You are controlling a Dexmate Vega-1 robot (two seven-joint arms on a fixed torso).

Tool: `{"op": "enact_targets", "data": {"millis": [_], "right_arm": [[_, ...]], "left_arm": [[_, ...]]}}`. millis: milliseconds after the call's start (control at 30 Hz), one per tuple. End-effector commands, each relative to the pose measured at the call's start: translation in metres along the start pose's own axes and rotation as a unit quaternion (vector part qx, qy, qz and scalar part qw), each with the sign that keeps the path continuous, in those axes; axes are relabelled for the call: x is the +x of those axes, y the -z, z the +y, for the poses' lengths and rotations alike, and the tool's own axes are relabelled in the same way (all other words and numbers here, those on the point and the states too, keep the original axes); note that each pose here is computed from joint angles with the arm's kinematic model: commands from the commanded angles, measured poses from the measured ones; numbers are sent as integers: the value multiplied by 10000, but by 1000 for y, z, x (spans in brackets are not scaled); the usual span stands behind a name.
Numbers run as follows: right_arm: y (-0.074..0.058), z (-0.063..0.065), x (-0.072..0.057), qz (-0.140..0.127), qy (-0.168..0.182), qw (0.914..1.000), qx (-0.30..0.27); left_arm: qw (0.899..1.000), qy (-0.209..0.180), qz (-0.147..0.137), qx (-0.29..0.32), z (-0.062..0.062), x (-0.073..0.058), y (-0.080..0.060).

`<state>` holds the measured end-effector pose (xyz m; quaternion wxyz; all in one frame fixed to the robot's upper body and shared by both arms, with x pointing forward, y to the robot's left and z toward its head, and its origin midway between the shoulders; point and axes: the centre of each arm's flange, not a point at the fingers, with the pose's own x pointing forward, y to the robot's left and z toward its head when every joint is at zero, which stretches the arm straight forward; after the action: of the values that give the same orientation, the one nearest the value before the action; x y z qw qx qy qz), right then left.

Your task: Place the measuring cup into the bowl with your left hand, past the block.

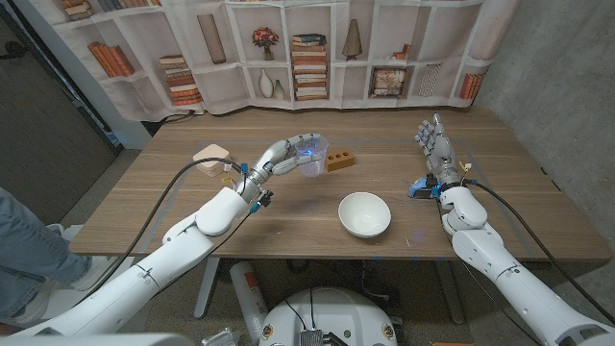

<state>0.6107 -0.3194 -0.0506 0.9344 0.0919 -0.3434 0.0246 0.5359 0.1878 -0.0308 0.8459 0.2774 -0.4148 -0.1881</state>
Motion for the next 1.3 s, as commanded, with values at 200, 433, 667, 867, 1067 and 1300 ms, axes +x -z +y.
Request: {"op": "enact_targets", "data": {"millis": [200, 433, 667, 867, 1067, 1300], "right_arm": [[1, 0, 1, -8, -11, 10000, 5], [-1, 1, 2, -14, 11, 10000, 3], [0, -2, -1, -10, 33, 10000, -16], [0, -4, -1, -17, 95, 9999, 27], [-1, -5, -1, -40, 82, 10000, 18], [-2, -6, 1, -58, 79, 9999, 38]], "left_arm": [[9994, 316, -108, 84, -8, 14, -6], [9988, 464, -157, 91, -11, 22, -7], [9975, 674, -189, 77, -19, 34, -7], [9969, 738, -266, 65, -24, 39, -9], [9961, 832, -298, 83, -28, 40, -12], [9948, 957, -327, 111, -33, 39, -15]]}}
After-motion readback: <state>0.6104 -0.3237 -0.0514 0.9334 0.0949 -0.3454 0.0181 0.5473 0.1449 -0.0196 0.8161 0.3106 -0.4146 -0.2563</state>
